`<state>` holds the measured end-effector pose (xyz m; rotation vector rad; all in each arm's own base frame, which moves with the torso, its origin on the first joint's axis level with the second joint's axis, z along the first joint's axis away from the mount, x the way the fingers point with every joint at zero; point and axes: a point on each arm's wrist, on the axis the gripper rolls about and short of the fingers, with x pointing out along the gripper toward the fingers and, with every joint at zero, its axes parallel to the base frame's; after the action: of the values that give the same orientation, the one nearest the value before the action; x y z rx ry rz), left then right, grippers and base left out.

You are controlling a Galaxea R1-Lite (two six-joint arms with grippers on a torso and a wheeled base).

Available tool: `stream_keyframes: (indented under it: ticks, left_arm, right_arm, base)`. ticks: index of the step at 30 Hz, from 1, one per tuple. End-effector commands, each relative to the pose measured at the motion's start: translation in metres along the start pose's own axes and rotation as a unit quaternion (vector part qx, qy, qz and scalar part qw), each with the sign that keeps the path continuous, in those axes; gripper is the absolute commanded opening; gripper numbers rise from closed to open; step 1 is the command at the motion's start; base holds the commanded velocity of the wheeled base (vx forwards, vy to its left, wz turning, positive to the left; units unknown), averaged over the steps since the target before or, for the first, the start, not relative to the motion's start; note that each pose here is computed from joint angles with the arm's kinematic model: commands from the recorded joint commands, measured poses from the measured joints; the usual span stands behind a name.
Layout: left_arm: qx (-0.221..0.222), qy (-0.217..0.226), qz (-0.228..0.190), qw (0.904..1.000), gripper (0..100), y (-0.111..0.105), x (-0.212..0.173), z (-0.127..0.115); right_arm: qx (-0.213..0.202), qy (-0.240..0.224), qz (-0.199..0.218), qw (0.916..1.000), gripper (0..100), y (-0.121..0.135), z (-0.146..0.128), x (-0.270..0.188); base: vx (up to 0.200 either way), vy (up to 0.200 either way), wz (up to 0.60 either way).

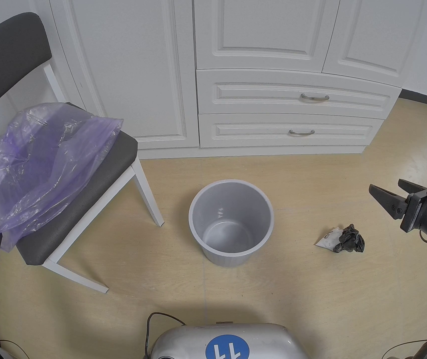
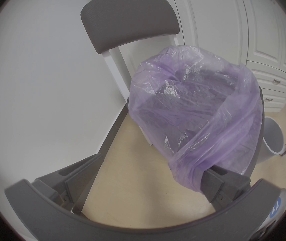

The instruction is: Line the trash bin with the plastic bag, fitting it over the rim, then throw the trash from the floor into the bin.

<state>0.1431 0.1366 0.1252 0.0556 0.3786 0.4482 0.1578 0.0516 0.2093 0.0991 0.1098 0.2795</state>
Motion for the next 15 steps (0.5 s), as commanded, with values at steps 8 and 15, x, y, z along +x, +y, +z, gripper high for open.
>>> stream_keyframes:
  ticks: [8, 15]
  left_arm:
    - [-0.005, -0.018, 0.006, 0.9998, 100, 0.0009, -0.0004, 0.0028]
    - [-0.004, -0.020, 0.005, 0.9998, 100, 0.0005, -0.0001, 0.0025]
  right_arm:
    - [0.001, -0.002, 0.004, 1.0000, 100, 0.0013, 0.0008, -0.0008]
    - [0.001, -0.005, 0.007, 1.0000, 100, 0.0024, 0.0014, -0.0012]
  base:
    - [0.000, 0.000, 0.00]
    - [0.000, 0.000, 0.00]
